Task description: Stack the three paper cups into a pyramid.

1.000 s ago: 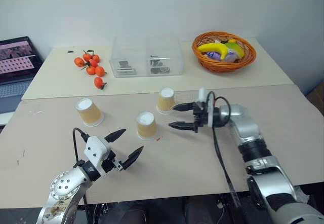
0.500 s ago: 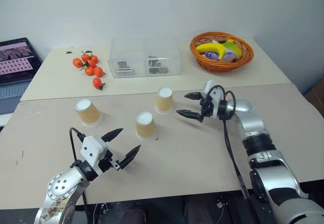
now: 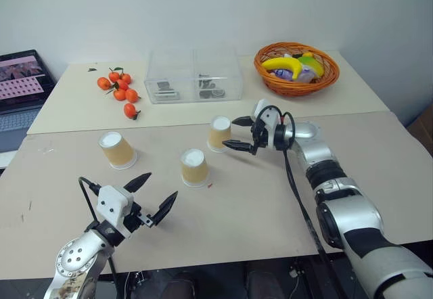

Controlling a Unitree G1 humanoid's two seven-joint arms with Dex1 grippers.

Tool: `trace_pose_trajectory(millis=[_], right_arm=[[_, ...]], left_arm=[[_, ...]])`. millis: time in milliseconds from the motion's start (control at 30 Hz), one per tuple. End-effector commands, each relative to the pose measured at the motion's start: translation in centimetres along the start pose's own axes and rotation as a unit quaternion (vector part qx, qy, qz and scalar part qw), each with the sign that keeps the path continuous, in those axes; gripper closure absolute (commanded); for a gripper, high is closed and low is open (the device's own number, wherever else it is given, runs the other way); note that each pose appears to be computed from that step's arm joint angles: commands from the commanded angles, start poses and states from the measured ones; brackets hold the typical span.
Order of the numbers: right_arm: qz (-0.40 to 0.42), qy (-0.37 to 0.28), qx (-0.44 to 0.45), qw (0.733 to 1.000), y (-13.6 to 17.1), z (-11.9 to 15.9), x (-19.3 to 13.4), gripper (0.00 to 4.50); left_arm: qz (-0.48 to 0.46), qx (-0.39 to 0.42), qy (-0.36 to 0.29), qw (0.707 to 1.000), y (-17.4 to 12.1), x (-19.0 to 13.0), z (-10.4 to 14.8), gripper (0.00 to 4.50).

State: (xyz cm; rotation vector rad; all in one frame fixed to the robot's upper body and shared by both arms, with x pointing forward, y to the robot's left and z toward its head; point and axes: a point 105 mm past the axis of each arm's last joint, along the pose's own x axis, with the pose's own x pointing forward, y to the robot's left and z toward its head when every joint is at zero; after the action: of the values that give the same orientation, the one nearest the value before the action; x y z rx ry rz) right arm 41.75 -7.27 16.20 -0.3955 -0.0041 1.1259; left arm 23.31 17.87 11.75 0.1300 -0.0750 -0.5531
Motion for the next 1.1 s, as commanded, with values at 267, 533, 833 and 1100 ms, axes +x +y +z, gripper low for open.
trace_pose_trajectory(millis=[267, 533, 833, 1100], right_arm=[[-0.013, -0.045, -0.027, 0.999, -0.8, 3.7, 1.9, 0.07], [-0.021, -0.053, -0.017, 0.998, -0.8, 3.9, 2.4, 0.07], [-0.034, -0.047, -0.008, 0.998, -0.6, 3.4, 3.2, 0.07], [-0.035, -0.043, -0.002, 0.998, -0.2, 3.4, 4.0, 0.07]], left_arm=[[-0.002, 0.019, -0.028, 0.999, -0.2, 0.2, 1.6, 0.00], [-0.005, 0.021, -0.033, 0.999, 0.0, 0.6, 2.0, 0.00], [-0.003, 0.020, -0.035, 0.999, -0.2, 0.6, 2.2, 0.00], [-0.002, 0.018, -0.035, 0.999, -0.3, 0.5, 2.2, 0.00]])
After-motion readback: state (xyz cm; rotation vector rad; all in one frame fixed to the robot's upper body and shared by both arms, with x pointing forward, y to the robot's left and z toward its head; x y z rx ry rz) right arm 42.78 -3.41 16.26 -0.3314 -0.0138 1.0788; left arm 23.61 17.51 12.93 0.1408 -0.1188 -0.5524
